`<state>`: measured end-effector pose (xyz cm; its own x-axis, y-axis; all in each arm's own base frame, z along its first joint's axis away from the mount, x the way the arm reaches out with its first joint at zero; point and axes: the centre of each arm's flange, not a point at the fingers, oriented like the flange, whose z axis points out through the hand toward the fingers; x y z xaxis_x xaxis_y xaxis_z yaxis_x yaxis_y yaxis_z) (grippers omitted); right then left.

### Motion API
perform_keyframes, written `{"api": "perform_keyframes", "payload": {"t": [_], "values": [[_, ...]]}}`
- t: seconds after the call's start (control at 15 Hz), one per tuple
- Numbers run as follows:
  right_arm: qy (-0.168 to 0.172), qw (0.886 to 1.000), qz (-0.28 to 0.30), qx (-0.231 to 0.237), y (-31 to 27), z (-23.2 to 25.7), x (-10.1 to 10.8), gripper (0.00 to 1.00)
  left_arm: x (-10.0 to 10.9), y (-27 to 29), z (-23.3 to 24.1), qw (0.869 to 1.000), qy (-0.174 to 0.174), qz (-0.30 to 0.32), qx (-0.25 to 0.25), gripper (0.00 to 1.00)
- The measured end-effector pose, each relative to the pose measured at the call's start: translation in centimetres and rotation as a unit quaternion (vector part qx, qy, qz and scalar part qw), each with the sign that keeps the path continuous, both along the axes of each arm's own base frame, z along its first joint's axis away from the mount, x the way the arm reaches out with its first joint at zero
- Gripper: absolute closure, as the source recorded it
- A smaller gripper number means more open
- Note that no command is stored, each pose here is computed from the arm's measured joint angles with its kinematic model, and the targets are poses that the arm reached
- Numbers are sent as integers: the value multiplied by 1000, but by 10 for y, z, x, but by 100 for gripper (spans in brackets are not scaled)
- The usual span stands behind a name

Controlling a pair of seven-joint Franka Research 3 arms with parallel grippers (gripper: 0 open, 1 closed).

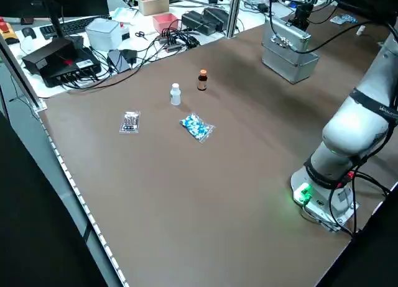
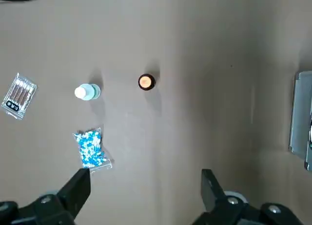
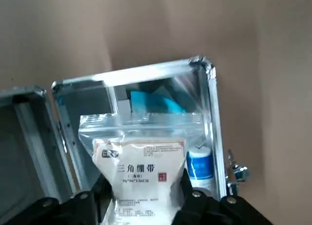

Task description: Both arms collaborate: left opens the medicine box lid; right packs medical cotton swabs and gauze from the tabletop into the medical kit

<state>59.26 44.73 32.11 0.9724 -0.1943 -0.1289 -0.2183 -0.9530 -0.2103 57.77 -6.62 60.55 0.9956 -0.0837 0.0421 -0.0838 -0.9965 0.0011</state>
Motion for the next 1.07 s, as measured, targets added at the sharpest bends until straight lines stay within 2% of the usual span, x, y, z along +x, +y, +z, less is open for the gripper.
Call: {"api": "perform_keyframes", "payload": {"t": [0.33, 0.8, 0.93, 1.07], "values": [[23, 1000, 6, -12, -1, -5, -6, 3, 0, 0, 0, 1000, 0, 0, 0, 0], [23, 1000, 5, -12, -2, -1, -5, 1, 2, 9, 1, 1000, -4, 9, -4, 0], [31, 999, 6, -16, -7, 10, -5, 1, 3, 17, 1, 1000, -6, 16, -9, 0], [19, 1000, -3, -7, -23, 47, 3, 2, 4, 21, 2, 1000, -8, 20, -11, 0]]}}
